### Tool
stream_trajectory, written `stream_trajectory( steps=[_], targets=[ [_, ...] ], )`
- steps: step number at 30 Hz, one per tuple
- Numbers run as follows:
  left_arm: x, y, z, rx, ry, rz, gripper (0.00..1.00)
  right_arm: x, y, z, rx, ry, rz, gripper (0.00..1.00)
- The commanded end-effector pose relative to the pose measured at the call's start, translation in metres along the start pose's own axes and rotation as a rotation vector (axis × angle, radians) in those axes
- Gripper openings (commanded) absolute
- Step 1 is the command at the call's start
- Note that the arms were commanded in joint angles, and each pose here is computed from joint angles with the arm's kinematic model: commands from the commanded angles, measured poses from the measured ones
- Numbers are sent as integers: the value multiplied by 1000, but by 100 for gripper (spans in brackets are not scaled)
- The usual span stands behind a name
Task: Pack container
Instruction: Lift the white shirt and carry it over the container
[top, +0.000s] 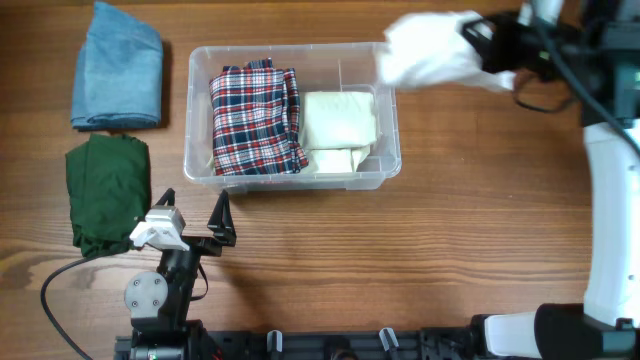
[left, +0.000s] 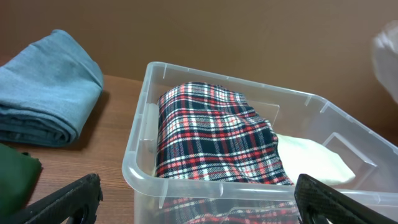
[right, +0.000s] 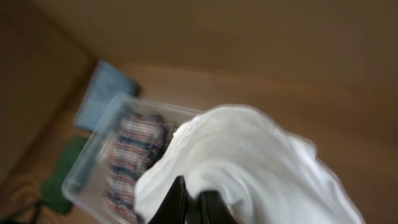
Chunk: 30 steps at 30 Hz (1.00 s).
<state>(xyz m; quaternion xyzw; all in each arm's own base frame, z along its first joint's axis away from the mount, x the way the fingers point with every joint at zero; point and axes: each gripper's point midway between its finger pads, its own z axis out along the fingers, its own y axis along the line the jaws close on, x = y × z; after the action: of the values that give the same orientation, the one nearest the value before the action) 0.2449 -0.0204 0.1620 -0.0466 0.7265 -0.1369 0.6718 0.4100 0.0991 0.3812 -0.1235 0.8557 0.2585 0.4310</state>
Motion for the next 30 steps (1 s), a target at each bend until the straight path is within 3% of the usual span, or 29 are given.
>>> stream_trajectory(
  steps=[1, 9, 15, 25, 30],
  targets=[
    [2, 3, 0, -15, -1, -6, 100, -29, 68, 6, -139, -98, -54, 4],
    [2, 3, 0, -15, -1, -6, 100, -30, 178, 89, -395, -146, -182, 4],
    [2, 3, 0, -15, -1, -6, 100, -15, 206, 148, -464, -157, -227, 4],
    [2, 3, 0, -15, -1, -6, 100, -23, 258, 170, -648, -318, -331, 4],
    [2, 3, 0, -15, -1, -6, 100, 4, 274, 190, -742, -267, -354, 4]
  ],
)
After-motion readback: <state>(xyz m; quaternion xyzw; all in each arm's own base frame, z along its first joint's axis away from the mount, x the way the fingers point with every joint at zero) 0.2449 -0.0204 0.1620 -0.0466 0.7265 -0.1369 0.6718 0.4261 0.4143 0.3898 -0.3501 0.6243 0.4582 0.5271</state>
